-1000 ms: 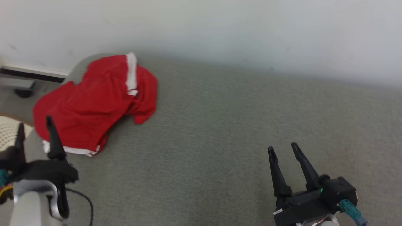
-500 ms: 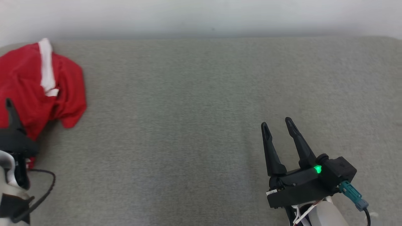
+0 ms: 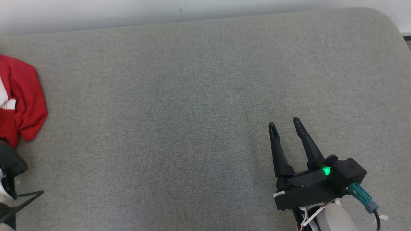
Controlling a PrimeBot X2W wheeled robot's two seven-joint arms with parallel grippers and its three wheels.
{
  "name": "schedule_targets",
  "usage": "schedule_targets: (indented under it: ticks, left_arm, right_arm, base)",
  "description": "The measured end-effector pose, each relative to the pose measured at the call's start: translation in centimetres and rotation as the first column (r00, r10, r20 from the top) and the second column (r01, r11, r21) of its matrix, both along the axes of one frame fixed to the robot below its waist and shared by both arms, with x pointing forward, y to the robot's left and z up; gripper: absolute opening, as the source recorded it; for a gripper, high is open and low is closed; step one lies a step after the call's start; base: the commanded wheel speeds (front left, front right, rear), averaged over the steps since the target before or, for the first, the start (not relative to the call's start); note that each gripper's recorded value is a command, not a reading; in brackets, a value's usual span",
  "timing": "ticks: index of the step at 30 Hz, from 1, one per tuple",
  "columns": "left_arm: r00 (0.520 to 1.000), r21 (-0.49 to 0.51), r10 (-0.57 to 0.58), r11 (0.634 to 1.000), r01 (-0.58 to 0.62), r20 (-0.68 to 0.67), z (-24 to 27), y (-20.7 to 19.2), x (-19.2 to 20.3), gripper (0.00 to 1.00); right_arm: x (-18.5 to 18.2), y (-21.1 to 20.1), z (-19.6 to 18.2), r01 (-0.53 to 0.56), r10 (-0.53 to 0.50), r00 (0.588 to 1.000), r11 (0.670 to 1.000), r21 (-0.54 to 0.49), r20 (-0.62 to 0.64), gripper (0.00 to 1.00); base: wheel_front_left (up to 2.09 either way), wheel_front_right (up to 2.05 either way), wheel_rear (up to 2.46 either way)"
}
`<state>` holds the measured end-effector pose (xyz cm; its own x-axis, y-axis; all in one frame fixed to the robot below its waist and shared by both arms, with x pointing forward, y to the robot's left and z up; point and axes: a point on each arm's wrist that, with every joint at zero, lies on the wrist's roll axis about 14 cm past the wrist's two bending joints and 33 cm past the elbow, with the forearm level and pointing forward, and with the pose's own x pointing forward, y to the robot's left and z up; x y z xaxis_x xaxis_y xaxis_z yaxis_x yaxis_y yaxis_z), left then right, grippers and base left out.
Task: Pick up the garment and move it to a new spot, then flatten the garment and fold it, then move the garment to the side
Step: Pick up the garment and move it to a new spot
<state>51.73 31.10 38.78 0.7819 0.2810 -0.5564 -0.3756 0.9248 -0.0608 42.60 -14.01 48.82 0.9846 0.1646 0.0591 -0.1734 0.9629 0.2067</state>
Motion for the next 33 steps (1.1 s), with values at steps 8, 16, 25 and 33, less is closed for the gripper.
schedule_targets:
  ticks: [8, 16, 25, 33]
  left_arm:
    - [0.998, -0.028, 0.023, 0.999, -0.025, -0.056, 0.2, 0.1, -1.2, 0.00]
    - [0.992, -0.019, 0.034, 0.999, -0.032, 0.122, 3.9, 1.0, -0.6, 0.00]
    - [0.870, 0.052, -0.061, 0.998, 0.040, 0.489, 13.1, -1.5, 2.2, 0.00]
    - [0.659, 0.095, -0.203, 0.976, 0.196, 0.725, 22.3, -9.0, 4.2, 0.00]
  right_arm:
    - [-0.7, 0.6, 0.2, -0.018, 0.018, 1.000, 1.000, -0.005, 0.002, 1.00]
    - [-1.2, 1.3, 0.7, -0.036, 0.036, 0.999, 0.999, -0.007, 0.014, 1.00]
    - [-2.1, 2.1, 1.1, -0.057, 0.057, 0.998, 0.998, -0.006, 0.021, 1.00]
    - [-2.7, 1.7, 1.7, -0.044, 0.044, 0.998, 0.999, -0.004, 0.037, 1.00]
  base:
    - [0.00, 0.00, 0.00]
    - [0.00, 0.00, 0.00]
    - [0.00, 0.00, 0.00]
    - [0.00, 0.00, 0.00]
